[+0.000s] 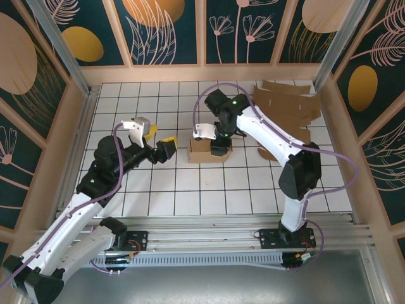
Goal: Fold the paper box
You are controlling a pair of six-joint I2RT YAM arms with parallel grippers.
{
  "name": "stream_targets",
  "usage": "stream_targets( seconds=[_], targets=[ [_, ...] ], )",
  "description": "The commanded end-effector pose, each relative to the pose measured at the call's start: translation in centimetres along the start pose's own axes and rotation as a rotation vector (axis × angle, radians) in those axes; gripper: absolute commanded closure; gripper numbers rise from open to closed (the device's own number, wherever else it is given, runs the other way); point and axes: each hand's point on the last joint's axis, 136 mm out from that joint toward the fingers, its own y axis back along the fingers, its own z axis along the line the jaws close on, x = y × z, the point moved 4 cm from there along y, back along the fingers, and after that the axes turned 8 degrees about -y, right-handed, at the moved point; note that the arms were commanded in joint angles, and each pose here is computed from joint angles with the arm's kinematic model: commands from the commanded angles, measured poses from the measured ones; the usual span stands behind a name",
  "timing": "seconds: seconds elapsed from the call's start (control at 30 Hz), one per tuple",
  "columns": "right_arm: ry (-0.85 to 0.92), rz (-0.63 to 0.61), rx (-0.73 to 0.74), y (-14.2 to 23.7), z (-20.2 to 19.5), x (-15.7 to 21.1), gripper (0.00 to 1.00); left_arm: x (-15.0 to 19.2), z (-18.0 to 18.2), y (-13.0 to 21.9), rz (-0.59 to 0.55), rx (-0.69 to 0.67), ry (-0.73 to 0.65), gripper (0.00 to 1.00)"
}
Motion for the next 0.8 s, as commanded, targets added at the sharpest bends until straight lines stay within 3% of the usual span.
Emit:
stream_targets(
  seconds=[0.0,0.17,0.27,0.43,0.6,0.77],
  targets=[
    [-0.053,0.002,-0.06,-0.6,-0.1,-0.1,0.51,0.7,-0.6,0.2,0.022,0.044,-0.032,0.07],
    [-0.112,0.028,-0.044,-2.8,-1.3,-0.2,0.48,1.3,-0.1,0.1,0.029,0.019,-0.02,0.06],
    [-0.131,0.012,-0.02,-2.9,-1.8,-0.8,0.38,1.7,0.2,-0.1,0.034,0.0,-0.008,0.06],
    [-0.112,-0.068,-0.008,-1.3,-1.6,-1.9,0.21,1.9,0.4,-0.4,0.043,-0.009,-0.004,0.05],
    [-0.089,-0.143,0.029,0.5,-1.6,-2.8,0.14,2.2,0.5,-0.8,0.056,-0.004,0.003,0.05],
    [-0.108,-0.193,0.044,1.9,-1.8,-3.3,0.13,2.7,0.7,-1.3,0.082,-0.009,0.009,0.06]
  ],
)
